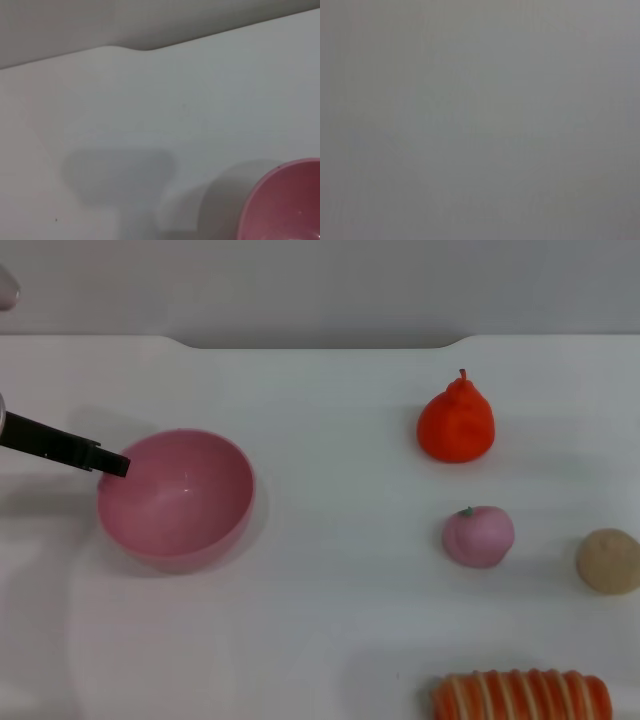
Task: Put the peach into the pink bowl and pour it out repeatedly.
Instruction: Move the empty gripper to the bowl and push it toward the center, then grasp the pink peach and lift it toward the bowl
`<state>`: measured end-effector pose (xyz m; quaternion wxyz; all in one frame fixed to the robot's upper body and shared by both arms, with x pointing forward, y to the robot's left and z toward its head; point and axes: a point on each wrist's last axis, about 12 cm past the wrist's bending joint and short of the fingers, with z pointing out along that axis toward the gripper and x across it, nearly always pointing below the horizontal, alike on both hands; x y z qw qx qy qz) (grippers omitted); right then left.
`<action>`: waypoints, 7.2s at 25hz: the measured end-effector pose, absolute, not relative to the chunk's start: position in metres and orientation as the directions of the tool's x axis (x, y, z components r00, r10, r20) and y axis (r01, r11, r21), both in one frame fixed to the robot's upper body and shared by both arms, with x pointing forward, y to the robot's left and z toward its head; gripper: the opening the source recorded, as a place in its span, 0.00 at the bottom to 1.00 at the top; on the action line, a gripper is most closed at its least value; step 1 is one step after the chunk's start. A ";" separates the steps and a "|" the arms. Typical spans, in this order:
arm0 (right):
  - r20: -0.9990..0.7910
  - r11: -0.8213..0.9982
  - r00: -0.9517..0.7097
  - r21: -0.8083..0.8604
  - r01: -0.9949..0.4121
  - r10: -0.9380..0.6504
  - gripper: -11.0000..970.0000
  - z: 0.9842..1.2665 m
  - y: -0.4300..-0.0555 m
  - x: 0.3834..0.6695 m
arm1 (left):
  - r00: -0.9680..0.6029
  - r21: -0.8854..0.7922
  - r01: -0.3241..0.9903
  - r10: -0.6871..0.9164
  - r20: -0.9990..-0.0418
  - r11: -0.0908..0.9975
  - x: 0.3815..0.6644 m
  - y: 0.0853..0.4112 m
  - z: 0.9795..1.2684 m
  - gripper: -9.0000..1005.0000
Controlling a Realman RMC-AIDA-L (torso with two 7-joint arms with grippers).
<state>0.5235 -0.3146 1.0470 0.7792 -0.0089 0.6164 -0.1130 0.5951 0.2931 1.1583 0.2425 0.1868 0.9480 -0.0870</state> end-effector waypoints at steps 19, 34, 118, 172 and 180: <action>-0.954 0.975 0.234 -0.155 0.162 -0.191 0.61 1.051 -0.313 0.527 | -0.844 -0.110 0.388 0.304 -0.442 0.915 0.594 0.292 1.127 0.70; -0.953 0.974 0.233 -0.157 0.163 -0.192 0.61 1.051 -0.314 0.527 | -0.842 -0.111 0.393 0.309 -0.443 0.913 0.597 0.288 1.126 0.70; -0.567 0.628 -0.541 0.053 -0.777 -0.621 0.60 1.223 -0.242 0.571 | -0.736 -0.104 0.497 0.355 -0.576 0.862 0.617 0.257 1.155 0.05; -0.352 0.547 -0.499 -0.045 -0.836 -0.791 0.51 1.118 -0.194 0.579 | -0.697 -0.143 0.538 0.343 -0.629 0.831 0.623 0.234 1.185 0.05; -0.365 0.547 -0.493 -0.054 -0.836 -0.790 0.17 1.122 -0.193 0.579 | -0.698 -0.146 0.540 0.344 -0.628 0.829 0.623 0.234 1.185 0.05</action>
